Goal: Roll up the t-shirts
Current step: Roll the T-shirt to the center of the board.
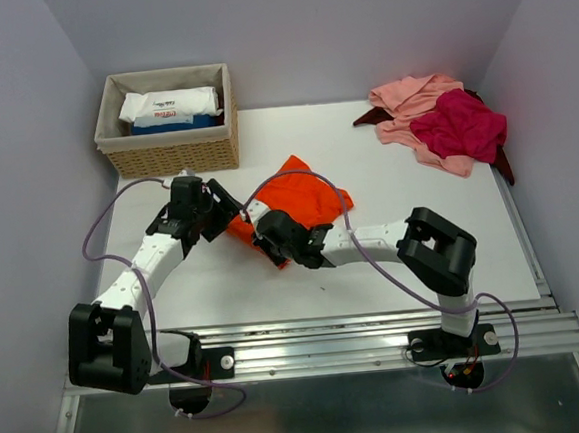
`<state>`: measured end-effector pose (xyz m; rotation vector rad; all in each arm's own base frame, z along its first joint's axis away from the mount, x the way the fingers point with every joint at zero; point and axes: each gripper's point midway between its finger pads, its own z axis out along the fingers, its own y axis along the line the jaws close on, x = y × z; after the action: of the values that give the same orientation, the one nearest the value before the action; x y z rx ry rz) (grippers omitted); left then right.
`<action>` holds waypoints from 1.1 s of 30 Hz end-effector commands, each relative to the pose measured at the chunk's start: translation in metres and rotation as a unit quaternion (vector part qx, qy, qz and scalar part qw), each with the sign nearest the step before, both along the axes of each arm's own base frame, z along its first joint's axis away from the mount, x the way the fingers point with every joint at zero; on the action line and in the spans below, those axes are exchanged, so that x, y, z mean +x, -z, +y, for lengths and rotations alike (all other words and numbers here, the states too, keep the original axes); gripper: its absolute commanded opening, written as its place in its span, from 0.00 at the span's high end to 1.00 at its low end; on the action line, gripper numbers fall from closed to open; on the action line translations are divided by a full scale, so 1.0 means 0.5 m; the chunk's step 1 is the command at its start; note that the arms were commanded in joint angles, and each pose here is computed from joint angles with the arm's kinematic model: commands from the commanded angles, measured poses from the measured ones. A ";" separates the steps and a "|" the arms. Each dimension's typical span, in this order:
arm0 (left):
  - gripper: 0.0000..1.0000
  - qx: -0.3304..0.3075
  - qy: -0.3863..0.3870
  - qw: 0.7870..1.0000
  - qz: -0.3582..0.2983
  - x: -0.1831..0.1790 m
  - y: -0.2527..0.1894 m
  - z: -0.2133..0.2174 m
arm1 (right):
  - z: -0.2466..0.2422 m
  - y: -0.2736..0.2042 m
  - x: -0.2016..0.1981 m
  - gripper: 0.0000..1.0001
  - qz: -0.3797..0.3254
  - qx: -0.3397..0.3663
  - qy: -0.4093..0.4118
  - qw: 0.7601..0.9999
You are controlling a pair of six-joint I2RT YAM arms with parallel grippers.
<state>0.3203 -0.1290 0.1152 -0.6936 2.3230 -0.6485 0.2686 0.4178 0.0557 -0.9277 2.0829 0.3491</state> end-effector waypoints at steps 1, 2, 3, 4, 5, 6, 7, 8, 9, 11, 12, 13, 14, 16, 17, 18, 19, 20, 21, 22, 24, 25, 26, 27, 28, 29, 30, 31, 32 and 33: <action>0.21 0.009 0.005 0.999 -0.031 0.002 -0.061 0.014 | 0.031 -0.073 -0.007 0.99 0.064 0.094 -0.034 0.993; 0.21 0.008 0.004 0.999 -0.038 0.001 -0.071 0.016 | 0.030 -0.076 -0.005 0.99 0.073 0.102 -0.036 0.991; 0.21 0.007 0.003 0.999 -0.039 0.001 -0.075 0.018 | 0.030 -0.076 -0.009 0.99 0.091 0.112 -0.041 0.989; 0.21 0.007 0.003 0.999 -0.041 0.002 -0.078 0.019 | 0.034 -0.078 -0.018 0.99 0.110 0.123 -0.056 0.985; 0.21 0.006 0.003 0.999 -0.044 0.003 -0.083 0.019 | 0.027 -0.080 -0.004 0.99 0.119 0.131 -0.052 0.983; 0.21 0.007 0.004 0.999 -0.045 0.004 -0.083 0.019 | 0.025 -0.079 -0.006 0.99 0.130 0.136 -0.056 0.980; 0.21 0.006 0.006 0.999 -0.044 0.003 -0.083 0.018 | 0.025 -0.080 -0.004 0.99 0.140 0.142 -0.059 0.978; 0.21 0.006 0.009 0.999 -0.043 0.002 -0.082 0.017 | 0.029 -0.078 -0.012 0.99 0.162 0.152 -0.070 0.972; 0.21 0.004 0.012 0.999 -0.038 0.000 -0.077 0.015 | 0.025 -0.078 -0.014 0.99 0.187 0.164 -0.080 0.965; 0.21 0.002 0.014 0.999 -0.038 0.000 -0.075 0.013 | 0.021 -0.066 -0.016 0.99 0.214 0.173 -0.083 0.958; 0.21 0.000 0.017 0.999 -0.036 -0.004 -0.071 0.011 | 0.012 -0.066 -0.005 0.99 0.224 0.182 -0.079 0.954; 0.21 -0.001 0.018 0.999 -0.037 -0.003 -0.071 0.009 | 0.013 -0.069 -0.013 0.99 0.246 0.196 -0.086 0.945; 0.21 -0.002 0.018 0.999 -0.037 -0.003 -0.070 0.010 | 0.011 -0.069 -0.011 0.99 0.256 0.204 -0.086 0.941; 0.21 -0.003 0.023 0.999 -0.036 -0.007 -0.066 0.007 | 0.004 -0.068 -0.008 0.99 0.271 0.220 -0.088 0.933; 0.21 -0.004 0.024 0.999 -0.038 -0.007 -0.066 0.007 | -0.001 -0.075 -0.001 0.99 0.284 0.237 -0.088 0.925; 0.21 -0.006 0.027 0.999 -0.037 -0.008 -0.064 0.004 | -0.005 -0.076 0.001 0.99 0.291 0.243 -0.087 0.921; 0.21 -0.008 0.031 0.999 -0.034 -0.010 -0.058 0.001 | -0.009 -0.074 0.004 0.99 0.297 0.249 -0.086 0.918; 0.22 -0.010 0.033 0.999 -0.037 -0.008 -0.058 -0.002 | -0.020 -0.072 0.007 0.99 0.316 0.259 -0.080 0.909; 0.22 -0.013 0.036 0.999 -0.035 -0.009 -0.054 -0.004 | -0.022 -0.076 0.011 0.99 0.319 0.269 -0.083 0.905; 0.22 -0.019 0.042 0.998 -0.035 -0.008 -0.050 -0.011 | -0.025 -0.068 0.007 0.99 0.335 0.271 -0.086 0.898; 0.22 -0.023 0.046 0.998 -0.035 -0.005 -0.048 -0.016 | -0.035 -0.058 0.019 0.99 0.345 0.274 -0.081 0.894; 0.22 -0.025 0.050 0.998 -0.033 -0.003 -0.045 -0.022 | -0.034 -0.047 0.017 0.99 0.353 0.271 -0.082 0.892; 0.22 -0.027 0.053 0.998 -0.037 0.002 -0.047 -0.025 | -0.038 -0.047 0.018 0.99 0.361 0.275 -0.086 0.887; 0.23 -0.029 0.057 0.997 -0.038 0.005 -0.046 -0.029 | -0.042 -0.044 0.021 0.99 0.366 0.278 -0.087 0.884; 0.23 -0.033 0.064 0.997 -0.039 0.011 -0.046 -0.037 | -0.040 -0.039 0.014 0.99 0.378 0.279 -0.092 0.878; 0.23 -0.034 0.067 0.996 -0.039 0.015 -0.046 -0.040 | -0.043 -0.041 0.021 0.99 0.378 0.284 -0.091 0.876; 0.23 -0.035 0.070 0.996 -0.039 0.019 -0.044 -0.044 | -0.043 -0.039 0.017 0.99 0.383 0.286 -0.093 0.873; 0.23 -0.036 0.073 0.996 -0.039 0.029 -0.042 -0.049 | -0.048 -0.039 0.022 0.99 0.388 0.291 -0.089 0.870; 0.23 -0.036 0.075 0.996 -0.040 0.034 -0.042 -0.054 | -0.048 -0.032 0.020 0.99 0.394 0.290 -0.089 0.868; 0.23 -0.037 0.078 0.996 -0.036 0.041 -0.036 -0.057 | -0.053 -0.031 0.024 0.99 0.397 0.293 -0.084 0.866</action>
<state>0.3233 -0.1451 0.1186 -0.6000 2.3551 -0.7640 0.2814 0.3890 0.0595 -0.6129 2.4060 1.4644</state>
